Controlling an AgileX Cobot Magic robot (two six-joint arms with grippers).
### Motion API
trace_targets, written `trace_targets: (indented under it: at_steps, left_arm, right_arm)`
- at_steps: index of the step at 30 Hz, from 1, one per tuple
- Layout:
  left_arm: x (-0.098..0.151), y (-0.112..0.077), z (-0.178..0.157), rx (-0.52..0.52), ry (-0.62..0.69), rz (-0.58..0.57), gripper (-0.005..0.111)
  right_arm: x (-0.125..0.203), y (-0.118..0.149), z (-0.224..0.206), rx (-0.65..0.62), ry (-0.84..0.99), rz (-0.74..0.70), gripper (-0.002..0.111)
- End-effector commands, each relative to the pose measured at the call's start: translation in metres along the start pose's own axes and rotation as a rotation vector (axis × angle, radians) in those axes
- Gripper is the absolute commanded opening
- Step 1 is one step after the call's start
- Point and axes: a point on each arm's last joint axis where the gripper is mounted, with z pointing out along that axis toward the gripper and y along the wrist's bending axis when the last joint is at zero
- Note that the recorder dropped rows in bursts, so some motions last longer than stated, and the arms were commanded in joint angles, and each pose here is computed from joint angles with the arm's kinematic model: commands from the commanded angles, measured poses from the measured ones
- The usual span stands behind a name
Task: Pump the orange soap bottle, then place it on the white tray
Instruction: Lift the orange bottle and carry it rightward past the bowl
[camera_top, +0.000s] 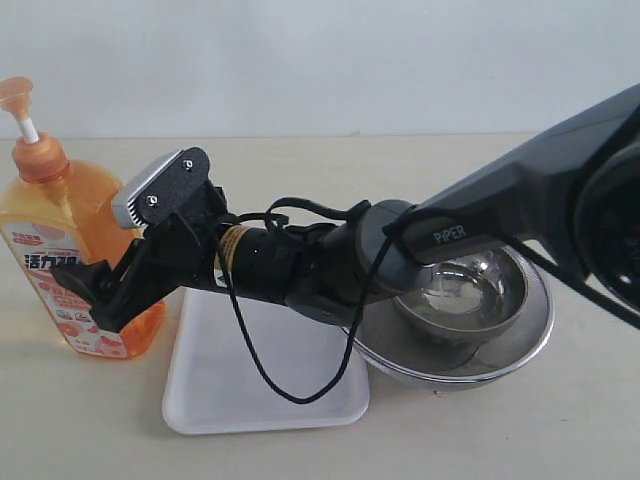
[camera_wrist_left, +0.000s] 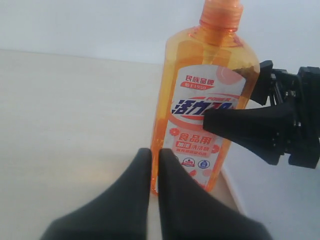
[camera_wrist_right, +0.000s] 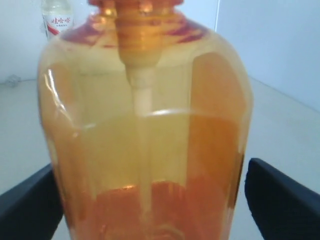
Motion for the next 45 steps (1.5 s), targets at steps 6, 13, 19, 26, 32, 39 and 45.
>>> trace_targets:
  at_steps: [6,13,19,26,32,39,45]
  left_arm:
    - [0.001,0.0,0.0,-0.002,0.0,-0.003,0.005]
    - [0.001,0.0,0.0,-0.002,0.0,-0.003,0.005]
    - [0.001,0.0,0.0,-0.002,0.0,-0.003,0.005]
    - [0.001,0.0,0.0,-0.002,0.0,-0.003,0.005]
    - [0.001,0.0,0.0,-0.002,0.0,-0.003,0.005]
    - [0.001,0.0,0.0,-0.002,0.0,-0.003,0.005]
    - [0.001,0.0,0.0,-0.002,0.0,-0.003,0.005]
  right_arm:
    - [-0.004,0.0,-0.001,-0.009,-0.048,-0.015,0.086]
    - [-0.007,-0.003,0.006,-0.012,-0.076,0.009,0.086]
    - [-0.007,-0.002,0.009,-0.028,-0.085,0.008,0.086]
    - [-0.008,-0.001,0.009,-0.05,-0.098,0.006,0.086]
    - [-0.008,0.0,0.009,-0.052,-0.1,0.006,0.086]
    - [-0.008,0.001,0.009,-0.054,-0.1,0.009,0.086]
    - [-0.008,0.0,0.009,-0.054,-0.097,0.031,0.086]
